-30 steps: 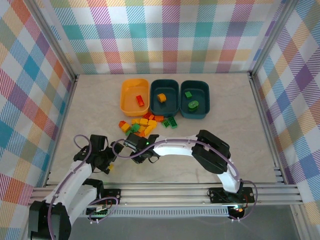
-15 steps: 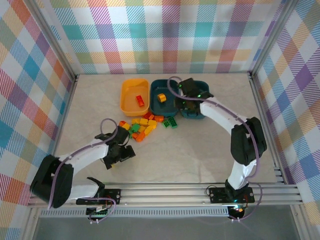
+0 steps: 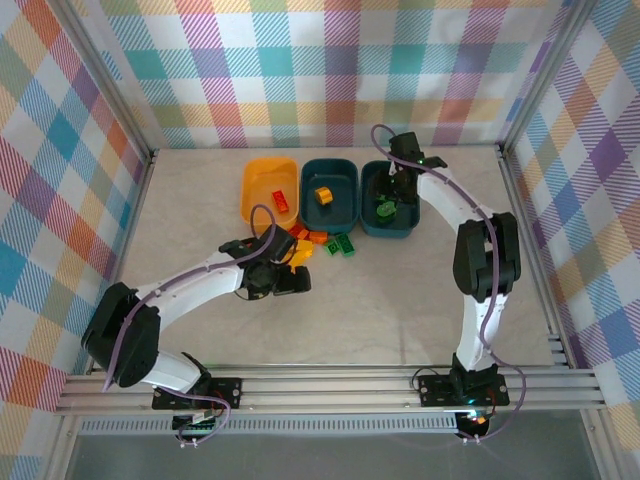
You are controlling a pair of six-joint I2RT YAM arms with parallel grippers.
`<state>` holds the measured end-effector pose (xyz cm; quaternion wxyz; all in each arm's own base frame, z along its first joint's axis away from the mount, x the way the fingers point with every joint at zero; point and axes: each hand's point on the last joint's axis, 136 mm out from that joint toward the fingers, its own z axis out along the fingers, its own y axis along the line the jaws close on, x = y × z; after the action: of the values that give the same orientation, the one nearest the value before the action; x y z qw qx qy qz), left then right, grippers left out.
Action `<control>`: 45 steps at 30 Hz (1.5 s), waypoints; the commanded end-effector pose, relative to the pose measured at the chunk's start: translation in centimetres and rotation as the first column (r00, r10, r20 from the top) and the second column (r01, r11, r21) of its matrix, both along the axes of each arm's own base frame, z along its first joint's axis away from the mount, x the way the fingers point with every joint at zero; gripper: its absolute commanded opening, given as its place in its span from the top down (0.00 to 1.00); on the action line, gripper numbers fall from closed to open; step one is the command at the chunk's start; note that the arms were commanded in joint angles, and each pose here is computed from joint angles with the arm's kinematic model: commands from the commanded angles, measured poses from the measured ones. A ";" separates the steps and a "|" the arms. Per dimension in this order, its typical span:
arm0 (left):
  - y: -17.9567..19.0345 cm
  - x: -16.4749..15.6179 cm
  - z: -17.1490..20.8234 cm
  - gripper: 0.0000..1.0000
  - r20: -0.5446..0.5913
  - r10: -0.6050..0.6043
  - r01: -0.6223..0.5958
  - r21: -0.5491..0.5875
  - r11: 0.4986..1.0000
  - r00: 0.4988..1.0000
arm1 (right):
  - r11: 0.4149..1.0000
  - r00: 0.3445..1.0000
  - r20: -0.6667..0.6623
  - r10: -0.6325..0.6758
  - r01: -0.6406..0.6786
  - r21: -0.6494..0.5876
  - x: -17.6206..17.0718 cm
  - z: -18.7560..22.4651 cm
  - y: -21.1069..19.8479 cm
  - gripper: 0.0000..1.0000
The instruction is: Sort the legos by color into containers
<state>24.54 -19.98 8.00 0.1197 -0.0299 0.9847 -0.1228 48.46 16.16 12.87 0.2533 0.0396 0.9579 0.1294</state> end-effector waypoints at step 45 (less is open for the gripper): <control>-2.9 3.0 -3.2 0.34 -0.047 -0.132 0.139 0.186 0.973 0.990 | 0.991 0.996 0.042 -0.077 0.072 0.111 -17.1 0.3 -3.8 0.32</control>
<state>27.62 -22.62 4.87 0.1007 0.0521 0.9929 -0.0357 31.04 11.92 12.88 0.2798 0.0807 0.9431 0.1604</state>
